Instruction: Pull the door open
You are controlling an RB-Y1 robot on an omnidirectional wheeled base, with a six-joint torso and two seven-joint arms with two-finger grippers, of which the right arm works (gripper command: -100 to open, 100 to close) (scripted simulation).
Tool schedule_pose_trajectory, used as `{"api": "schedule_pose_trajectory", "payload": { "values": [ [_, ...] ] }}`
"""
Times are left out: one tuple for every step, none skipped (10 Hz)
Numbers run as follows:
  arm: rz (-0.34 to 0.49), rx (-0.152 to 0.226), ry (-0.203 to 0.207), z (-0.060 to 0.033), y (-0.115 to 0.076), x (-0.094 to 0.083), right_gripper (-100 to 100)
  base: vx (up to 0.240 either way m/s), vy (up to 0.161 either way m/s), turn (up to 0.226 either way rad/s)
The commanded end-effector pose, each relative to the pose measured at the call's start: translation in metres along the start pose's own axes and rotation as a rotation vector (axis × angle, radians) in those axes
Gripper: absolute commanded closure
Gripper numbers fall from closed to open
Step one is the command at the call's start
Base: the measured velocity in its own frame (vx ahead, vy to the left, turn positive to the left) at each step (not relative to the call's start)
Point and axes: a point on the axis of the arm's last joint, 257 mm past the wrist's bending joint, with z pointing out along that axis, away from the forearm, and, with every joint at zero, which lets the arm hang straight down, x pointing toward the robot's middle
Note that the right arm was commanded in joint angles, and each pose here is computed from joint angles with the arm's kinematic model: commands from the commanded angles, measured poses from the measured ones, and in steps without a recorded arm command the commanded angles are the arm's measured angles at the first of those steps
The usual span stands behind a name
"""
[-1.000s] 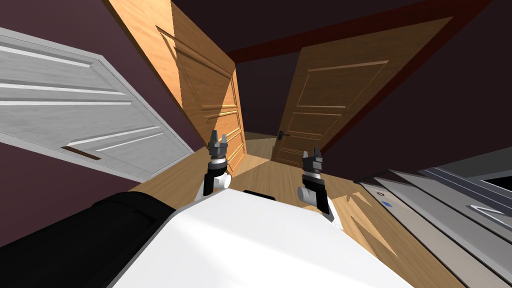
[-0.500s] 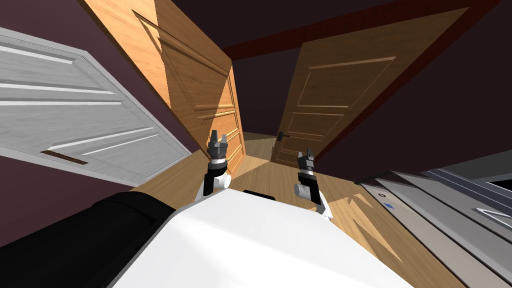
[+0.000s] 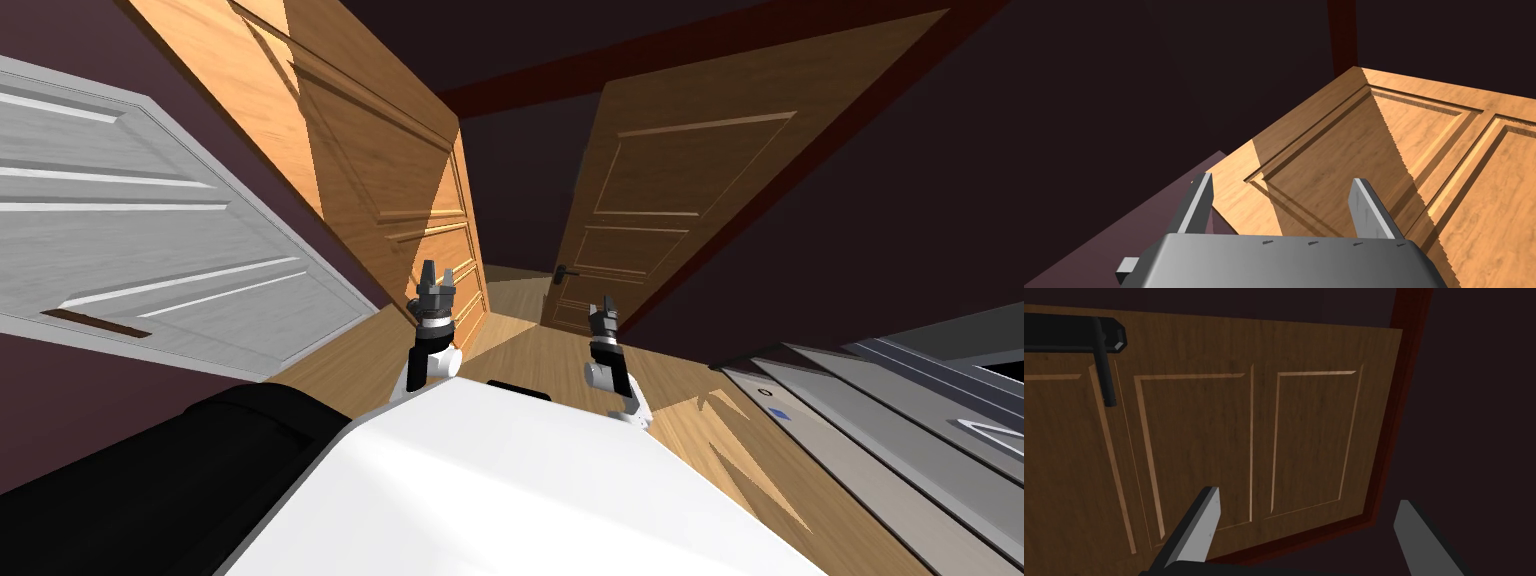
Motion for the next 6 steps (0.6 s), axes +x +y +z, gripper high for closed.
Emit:
{"api": "schedule_pose_trajectory", "payload": {
  "values": [
    [0.010, 0.024, 0.007, 0.0040, -0.014, 0.002, -100, 0.102, 0.002, -0.026],
    [0.015, 0.036, 0.012, 0.0068, -0.023, 0.004, -100, 0.112, 0.000, -0.027],
    [0.014, 0.048, 0.011, 0.0050, -0.028, 0.003, -100, 0.072, -0.001, -0.002],
    [0.019, 0.064, 0.015, 0.0073, -0.038, 0.005, -100, 0.055, 0.000, -0.015],
    [0.025, 0.073, 0.020, 0.0106, -0.045, 0.007, -100, 0.077, -0.004, -0.033],
    [0.024, 0.079, 0.019, 0.0095, -0.048, 0.007, -100, 0.060, 0.001, -0.007]
  ]
}}
